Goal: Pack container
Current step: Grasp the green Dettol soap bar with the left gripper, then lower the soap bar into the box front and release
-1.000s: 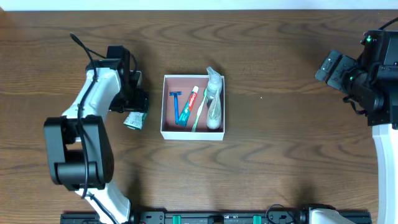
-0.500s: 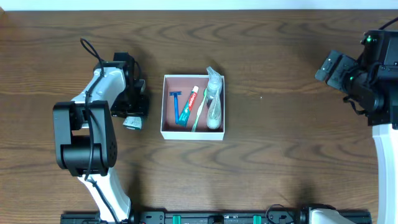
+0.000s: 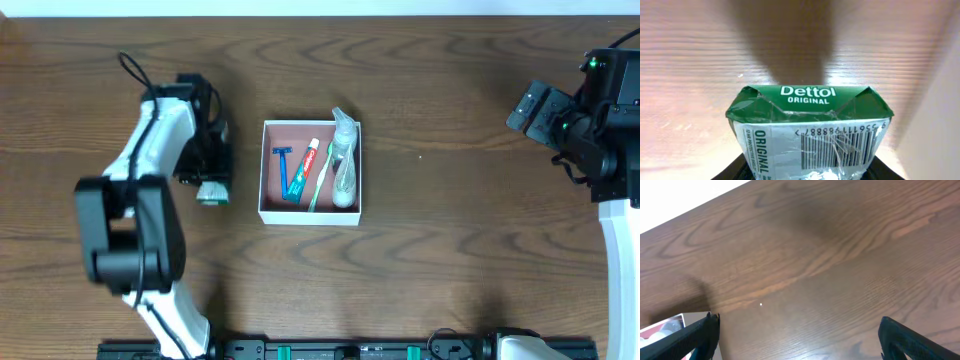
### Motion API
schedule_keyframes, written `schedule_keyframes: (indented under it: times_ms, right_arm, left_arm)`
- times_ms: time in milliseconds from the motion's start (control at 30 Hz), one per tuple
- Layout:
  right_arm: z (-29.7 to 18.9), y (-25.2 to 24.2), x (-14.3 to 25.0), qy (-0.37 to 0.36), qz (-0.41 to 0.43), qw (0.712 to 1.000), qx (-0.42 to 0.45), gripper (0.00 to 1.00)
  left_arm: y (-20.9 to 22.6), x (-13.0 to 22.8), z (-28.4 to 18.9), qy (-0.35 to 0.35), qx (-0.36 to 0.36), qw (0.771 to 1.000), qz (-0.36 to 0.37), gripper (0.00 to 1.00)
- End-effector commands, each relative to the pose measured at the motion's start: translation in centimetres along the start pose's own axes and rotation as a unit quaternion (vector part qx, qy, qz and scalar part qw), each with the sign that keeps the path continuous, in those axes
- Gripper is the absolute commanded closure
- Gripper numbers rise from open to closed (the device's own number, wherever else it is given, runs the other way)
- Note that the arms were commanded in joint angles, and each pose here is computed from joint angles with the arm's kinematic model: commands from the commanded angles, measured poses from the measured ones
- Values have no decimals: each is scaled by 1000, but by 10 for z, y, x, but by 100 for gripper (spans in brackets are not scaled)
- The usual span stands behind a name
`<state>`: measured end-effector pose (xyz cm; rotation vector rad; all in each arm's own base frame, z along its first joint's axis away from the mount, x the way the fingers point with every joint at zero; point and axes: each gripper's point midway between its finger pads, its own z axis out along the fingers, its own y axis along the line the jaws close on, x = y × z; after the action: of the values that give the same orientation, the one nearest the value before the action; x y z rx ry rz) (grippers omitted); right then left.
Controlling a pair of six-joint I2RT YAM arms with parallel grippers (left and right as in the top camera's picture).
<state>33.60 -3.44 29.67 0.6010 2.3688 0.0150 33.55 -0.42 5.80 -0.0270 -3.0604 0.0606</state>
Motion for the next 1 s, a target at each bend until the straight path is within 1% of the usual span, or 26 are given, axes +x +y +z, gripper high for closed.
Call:
schedule_keyframes:
  times_ms: [0, 67, 133, 267, 367, 433, 500, 600, 733, 867, 933, 967]
  right_arm:
    - [1, -2, -1, 0, 3, 1000, 3, 1]
    - [1, -2, -1, 0, 3, 1000, 3, 1]
    - [1, -2, -1, 0, 3, 1000, 3, 1]
    - [1, -2, -1, 0, 3, 1000, 3, 1]
    - [1, -2, -1, 0, 3, 1000, 3, 1]
    - [1, -2, -1, 0, 3, 1000, 3, 1]
    - [1, -2, -1, 0, 3, 1000, 3, 1]
    - [1, -2, -1, 0, 3, 1000, 3, 1]
    - [1, -2, -1, 0, 3, 1000, 3, 1]
    - [1, -2, -1, 0, 3, 1000, 3, 1]
    - [1, -2, -1, 0, 3, 1000, 3, 1]
    - [1, -2, -1, 0, 3, 1000, 3, 1]
  left_arm:
    - [-31, -9, -67, -100, 54, 994, -7, 62]
    - [-52, -6, -90, -135, 78, 988, 12, 62]
    - [-71, -4, -109, -168, 85, 982, 30, 62]
    - [-109, -8, -116, -196, 96, 973, 71, 62]
    - [-136, -11, -101, -192, 96, 973, 86, 61]
    - [-142, -13, -86, -184, 80, 976, 82, 62]
    - [-140, -15, -68, -174, 42, 982, 63, 62]
    - [-139, -19, -45, -157, 10, 986, 46, 62]
    - [-139, -24, -15, -128, -1, 991, 27, 61]
    - [-140, -29, 3, -114, -6, 993, 25, 62]
    - [-140, -31, 4, -117, -5, 993, 25, 60]
    - [-141, -33, 4, -121, -3, 992, 25, 56]
